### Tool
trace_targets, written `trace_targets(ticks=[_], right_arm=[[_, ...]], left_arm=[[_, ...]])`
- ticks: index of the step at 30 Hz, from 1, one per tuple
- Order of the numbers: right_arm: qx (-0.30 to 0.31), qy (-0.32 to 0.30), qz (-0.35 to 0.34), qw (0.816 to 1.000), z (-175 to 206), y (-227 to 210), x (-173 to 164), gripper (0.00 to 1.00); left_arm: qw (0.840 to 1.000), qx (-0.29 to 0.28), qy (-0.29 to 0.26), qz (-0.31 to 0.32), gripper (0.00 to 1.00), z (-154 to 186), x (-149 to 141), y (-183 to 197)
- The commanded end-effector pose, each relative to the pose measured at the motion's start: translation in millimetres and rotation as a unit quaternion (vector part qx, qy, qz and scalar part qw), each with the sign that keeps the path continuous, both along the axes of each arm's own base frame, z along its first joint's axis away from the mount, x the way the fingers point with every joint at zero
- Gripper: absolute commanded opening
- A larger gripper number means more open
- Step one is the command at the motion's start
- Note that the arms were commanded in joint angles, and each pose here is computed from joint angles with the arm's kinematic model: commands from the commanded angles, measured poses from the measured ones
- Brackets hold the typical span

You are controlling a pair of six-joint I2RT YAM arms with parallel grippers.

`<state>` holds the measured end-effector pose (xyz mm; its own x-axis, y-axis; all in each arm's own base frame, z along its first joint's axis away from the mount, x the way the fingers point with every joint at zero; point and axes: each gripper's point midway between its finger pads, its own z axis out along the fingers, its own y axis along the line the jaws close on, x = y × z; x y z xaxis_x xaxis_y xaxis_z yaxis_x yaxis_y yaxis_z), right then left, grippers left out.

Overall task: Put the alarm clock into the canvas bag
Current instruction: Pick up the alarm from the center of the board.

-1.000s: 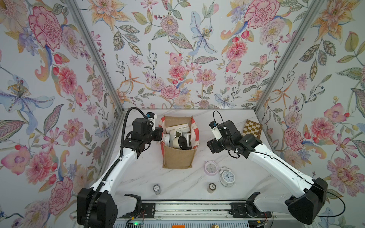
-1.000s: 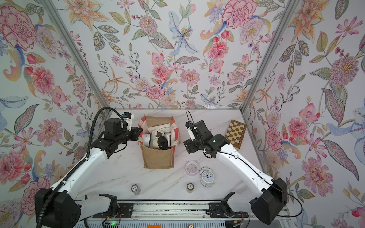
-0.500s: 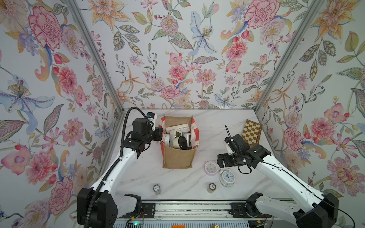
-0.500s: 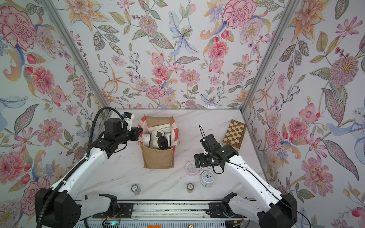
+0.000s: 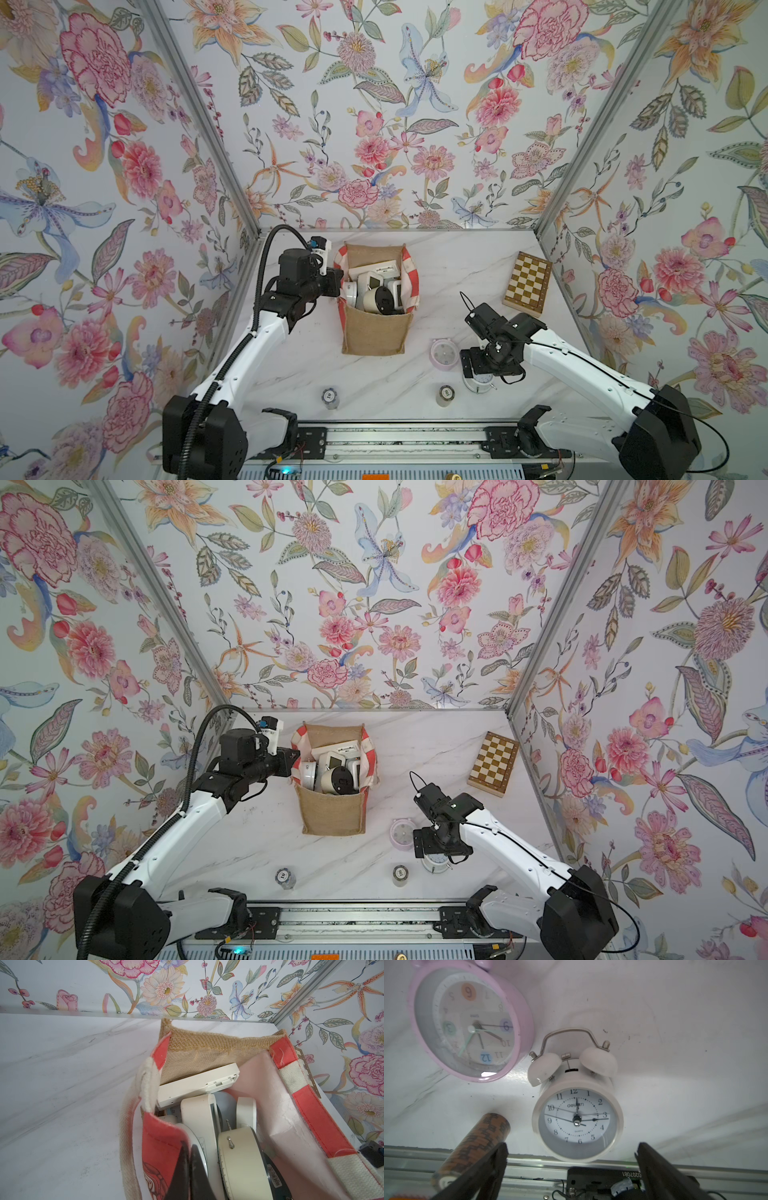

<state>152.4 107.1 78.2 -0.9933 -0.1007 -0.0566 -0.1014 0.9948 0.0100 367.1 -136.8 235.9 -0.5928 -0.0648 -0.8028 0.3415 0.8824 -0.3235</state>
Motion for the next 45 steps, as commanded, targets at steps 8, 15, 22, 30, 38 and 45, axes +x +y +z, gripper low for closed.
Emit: trace_targets(ticks=[8, 15, 22, 30, 38, 45], right_arm=[[-0.014, -0.002, -0.035, 0.999, -25, -1, 6, 0.94], [-0.022, -0.007, -0.038, 0.999, -25, -3, 10, 0.84], [-0.018, -0.015, -0.039, 0.999, -22, -4, 11, 0.69], [0.011, -0.059, -0.046, 0.997, 9, 3, 28, 0.59], [0.028, -0.121, -0.023, 0.992, 65, 12, 65, 0.58], [0.060, -0.173, 0.030, 0.983, 117, 45, 113, 0.58]], left_arm=[[0.999, 0.007, -0.037, 0.000, 0.01, 13, 1, 0], [0.999, 0.008, -0.036, 0.001, 0.02, 12, 2, 1], [0.999, 0.009, -0.035, 0.001, 0.12, 12, 3, 1], [0.999, 0.023, -0.020, 0.010, 0.33, 1, 2, 5], [1.000, 0.025, -0.007, 0.003, 0.29, -7, 1, 4], [0.999, 0.031, 0.005, -0.001, 0.18, -15, 1, 3]])
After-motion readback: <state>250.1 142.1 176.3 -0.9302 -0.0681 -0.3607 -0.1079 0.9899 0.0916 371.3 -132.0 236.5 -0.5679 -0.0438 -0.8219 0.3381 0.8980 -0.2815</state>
